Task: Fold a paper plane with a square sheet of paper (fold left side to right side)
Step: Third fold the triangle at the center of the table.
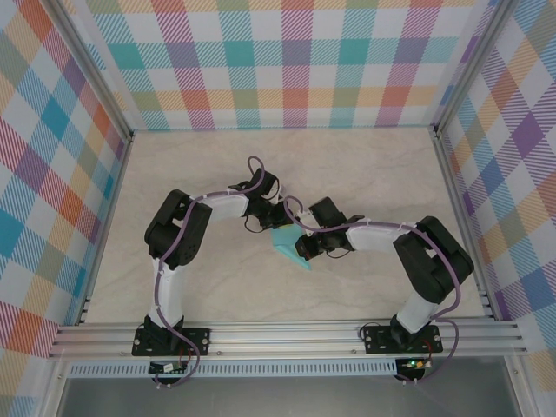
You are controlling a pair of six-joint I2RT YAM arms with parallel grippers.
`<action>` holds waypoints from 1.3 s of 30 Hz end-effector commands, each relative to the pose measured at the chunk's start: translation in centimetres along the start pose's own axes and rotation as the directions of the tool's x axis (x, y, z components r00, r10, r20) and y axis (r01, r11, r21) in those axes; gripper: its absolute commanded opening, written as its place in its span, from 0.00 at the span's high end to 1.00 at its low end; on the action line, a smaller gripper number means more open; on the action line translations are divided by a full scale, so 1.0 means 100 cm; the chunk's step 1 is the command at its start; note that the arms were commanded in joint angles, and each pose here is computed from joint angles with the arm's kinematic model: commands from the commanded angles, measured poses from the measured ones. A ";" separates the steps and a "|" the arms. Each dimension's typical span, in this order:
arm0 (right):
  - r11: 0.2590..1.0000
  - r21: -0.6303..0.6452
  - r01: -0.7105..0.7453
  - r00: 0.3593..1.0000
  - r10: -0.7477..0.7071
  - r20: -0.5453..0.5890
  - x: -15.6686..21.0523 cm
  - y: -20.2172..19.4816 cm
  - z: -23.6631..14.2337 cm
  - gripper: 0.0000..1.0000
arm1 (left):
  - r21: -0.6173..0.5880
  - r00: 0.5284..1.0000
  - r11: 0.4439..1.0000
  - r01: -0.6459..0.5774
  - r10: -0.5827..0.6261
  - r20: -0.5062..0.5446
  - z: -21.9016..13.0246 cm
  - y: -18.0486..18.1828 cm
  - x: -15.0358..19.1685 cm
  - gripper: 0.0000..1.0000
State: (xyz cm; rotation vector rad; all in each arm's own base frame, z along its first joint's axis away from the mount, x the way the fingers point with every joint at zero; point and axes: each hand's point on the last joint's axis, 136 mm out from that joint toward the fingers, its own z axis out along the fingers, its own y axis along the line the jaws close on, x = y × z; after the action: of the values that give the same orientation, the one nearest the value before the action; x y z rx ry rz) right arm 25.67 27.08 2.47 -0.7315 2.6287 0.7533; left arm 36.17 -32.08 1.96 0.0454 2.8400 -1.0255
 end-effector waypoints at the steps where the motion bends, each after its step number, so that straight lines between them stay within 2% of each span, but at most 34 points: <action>1: 1.000 0.001 -0.027 1.000 0.027 -0.005 -0.005 -0.003 0.001 1.00 | -0.130 0.994 0.991 0.028 -0.041 -0.097 0.020 0.035 0.033 0.90; 26: 0.999 0.024 -0.034 0.999 0.034 -0.004 -0.007 -0.008 0.001 1.00 | -0.130 0.995 0.991 0.027 -0.040 -0.096 0.022 0.034 0.034 0.91; 39: 0.998 0.043 -0.042 0.997 0.045 -0.060 0.003 -0.014 0.008 1.00 | -0.131 0.994 0.991 0.025 -0.038 -0.098 0.022 0.034 0.035 0.91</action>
State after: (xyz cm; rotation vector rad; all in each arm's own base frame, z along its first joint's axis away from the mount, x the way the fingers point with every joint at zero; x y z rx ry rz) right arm 26.30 26.60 1.73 -0.6916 2.6817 0.7117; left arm 36.16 -32.09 1.93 0.0457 2.8401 -1.0202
